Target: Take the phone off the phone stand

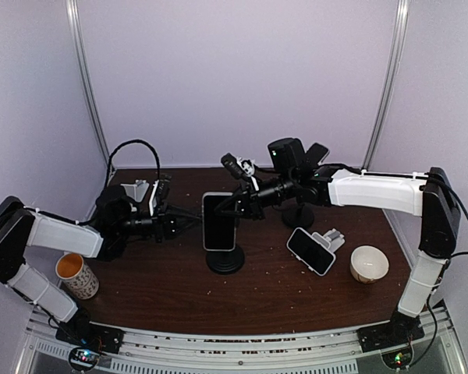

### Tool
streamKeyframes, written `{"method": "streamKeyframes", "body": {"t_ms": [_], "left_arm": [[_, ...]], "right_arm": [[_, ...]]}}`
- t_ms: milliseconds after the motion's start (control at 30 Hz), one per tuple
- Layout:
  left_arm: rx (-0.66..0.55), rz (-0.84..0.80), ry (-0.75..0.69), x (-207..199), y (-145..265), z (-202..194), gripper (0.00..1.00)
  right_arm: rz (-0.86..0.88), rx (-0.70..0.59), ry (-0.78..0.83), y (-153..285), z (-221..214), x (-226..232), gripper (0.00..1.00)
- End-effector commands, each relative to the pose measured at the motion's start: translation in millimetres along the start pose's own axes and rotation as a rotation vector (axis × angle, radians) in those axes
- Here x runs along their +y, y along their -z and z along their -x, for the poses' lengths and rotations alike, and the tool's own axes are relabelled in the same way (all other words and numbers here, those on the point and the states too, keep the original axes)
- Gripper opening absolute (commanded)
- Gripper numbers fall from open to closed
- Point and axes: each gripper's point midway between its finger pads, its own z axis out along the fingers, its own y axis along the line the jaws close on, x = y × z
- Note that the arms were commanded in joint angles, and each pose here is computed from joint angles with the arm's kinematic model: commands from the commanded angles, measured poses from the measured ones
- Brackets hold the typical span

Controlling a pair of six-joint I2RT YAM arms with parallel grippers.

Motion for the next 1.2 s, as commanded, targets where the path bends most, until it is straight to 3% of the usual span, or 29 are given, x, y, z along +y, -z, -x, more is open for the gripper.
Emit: {"method": "streamKeyframes", "body": {"t_ms": [0, 367, 833, 1167], "left_arm": [[-0.099, 0.261, -0.047, 54, 31, 34, 0.0], [-0.057, 0.324, -0.031, 65, 27, 27, 0.0], [-0.015, 0.251, -0.057, 39, -4, 15, 0.0], [-0.008, 0.18, -0.078, 23, -16, 19, 0.0]], "right_arm": [[0.06, 0.083, -0.15, 22, -27, 9, 0.0], [0.219, 0.074, -0.071, -1, -19, 53, 0.0], [0.257, 0.062, 0.008, -38, 13, 64, 0.0], [0.226, -0.008, 0.047, -28, 35, 70, 0.0]]}}
